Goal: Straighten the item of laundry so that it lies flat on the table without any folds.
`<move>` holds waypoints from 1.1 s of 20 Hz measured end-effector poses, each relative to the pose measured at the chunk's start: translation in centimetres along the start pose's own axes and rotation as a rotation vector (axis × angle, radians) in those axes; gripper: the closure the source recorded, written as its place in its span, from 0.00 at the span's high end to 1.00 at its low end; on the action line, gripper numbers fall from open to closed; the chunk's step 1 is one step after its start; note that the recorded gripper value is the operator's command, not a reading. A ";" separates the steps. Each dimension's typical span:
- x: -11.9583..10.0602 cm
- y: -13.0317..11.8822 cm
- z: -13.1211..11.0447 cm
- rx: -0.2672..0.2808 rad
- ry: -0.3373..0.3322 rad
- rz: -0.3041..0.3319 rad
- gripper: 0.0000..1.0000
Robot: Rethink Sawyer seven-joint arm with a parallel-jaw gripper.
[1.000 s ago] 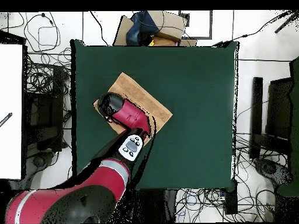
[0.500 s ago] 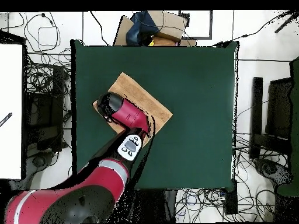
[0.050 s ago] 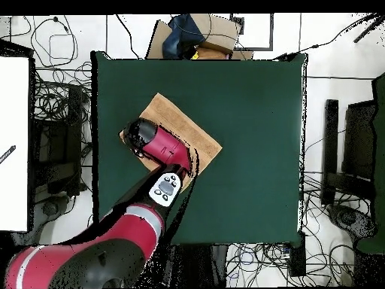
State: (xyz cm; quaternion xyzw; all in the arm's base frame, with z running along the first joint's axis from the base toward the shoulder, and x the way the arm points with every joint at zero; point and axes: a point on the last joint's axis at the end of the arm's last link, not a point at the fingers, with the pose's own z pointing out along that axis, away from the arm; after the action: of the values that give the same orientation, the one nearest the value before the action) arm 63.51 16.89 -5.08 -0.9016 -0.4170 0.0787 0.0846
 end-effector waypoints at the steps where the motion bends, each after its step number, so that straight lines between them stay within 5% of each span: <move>1: 0.1 0.1 0.0 -0.001 -0.004 -0.003 1.00; 2: 0.1 0.1 0.0 -0.002 -0.007 -0.006 0.00; 22: 0.6 1.0 -0.5 0.029 -0.020 -0.021 0.00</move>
State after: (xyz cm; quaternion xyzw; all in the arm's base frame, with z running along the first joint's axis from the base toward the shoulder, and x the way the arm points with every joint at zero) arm 64.75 16.68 -4.87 -0.8950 -0.4261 0.0929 0.0940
